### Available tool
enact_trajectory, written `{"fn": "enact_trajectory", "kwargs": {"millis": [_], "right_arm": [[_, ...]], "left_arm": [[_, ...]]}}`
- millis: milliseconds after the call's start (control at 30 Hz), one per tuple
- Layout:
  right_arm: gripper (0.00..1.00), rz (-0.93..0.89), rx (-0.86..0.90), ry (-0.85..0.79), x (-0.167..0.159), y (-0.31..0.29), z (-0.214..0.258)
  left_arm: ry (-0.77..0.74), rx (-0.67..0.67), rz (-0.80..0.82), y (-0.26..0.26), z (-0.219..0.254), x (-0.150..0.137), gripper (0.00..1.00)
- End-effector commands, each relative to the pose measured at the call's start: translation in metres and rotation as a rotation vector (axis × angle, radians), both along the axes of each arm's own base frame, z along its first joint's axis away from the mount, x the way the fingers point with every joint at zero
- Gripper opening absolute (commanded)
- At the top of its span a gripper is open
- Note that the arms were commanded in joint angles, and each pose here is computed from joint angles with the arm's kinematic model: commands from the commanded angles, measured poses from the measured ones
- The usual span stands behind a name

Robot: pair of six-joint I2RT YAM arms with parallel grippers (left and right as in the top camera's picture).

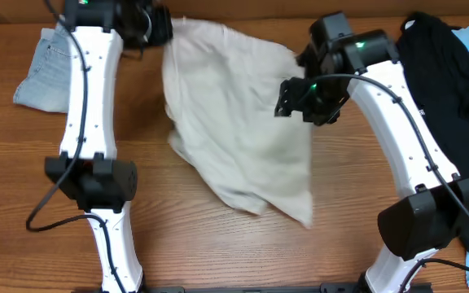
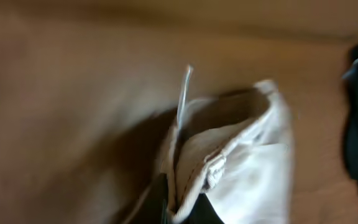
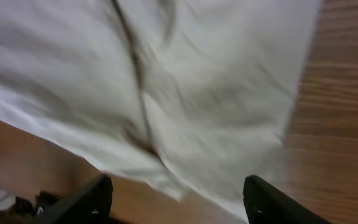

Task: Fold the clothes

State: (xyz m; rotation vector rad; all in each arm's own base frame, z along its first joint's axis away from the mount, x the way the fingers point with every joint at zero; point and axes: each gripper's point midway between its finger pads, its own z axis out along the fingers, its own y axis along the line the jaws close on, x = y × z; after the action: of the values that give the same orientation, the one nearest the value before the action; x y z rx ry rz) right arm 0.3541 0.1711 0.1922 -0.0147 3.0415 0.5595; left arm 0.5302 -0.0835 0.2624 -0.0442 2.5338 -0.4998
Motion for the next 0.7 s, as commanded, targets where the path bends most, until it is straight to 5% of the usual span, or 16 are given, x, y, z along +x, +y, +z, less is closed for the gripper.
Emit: {"fn": "enact_trajectory", "kwargs": {"millis": [0,233,467,667], "right_arm": [[0.71,0.09,0.035,-0.044,-0.016,0.026,0.016],[0.72,0.19,0.032,0.005,-0.039,0.06,-0.031],[0.72,0.321,0.205,-0.001,-0.066,0.123,-0.062],[0.7,0.218,0.253,-0.001,-0.077,0.166,-0.081]], "left_arm": [[-0.21,0.023,-0.01,0.008,0.074,-0.001,0.04],[-0.331,-0.021,-0.045,-0.001,0.121,-0.012,0.04],[-0.4,-0.031,-0.056,-0.005,0.144,-0.018,0.04],[-0.422,-0.039,-0.05,-0.005,0.152,-0.019,0.04]]}}
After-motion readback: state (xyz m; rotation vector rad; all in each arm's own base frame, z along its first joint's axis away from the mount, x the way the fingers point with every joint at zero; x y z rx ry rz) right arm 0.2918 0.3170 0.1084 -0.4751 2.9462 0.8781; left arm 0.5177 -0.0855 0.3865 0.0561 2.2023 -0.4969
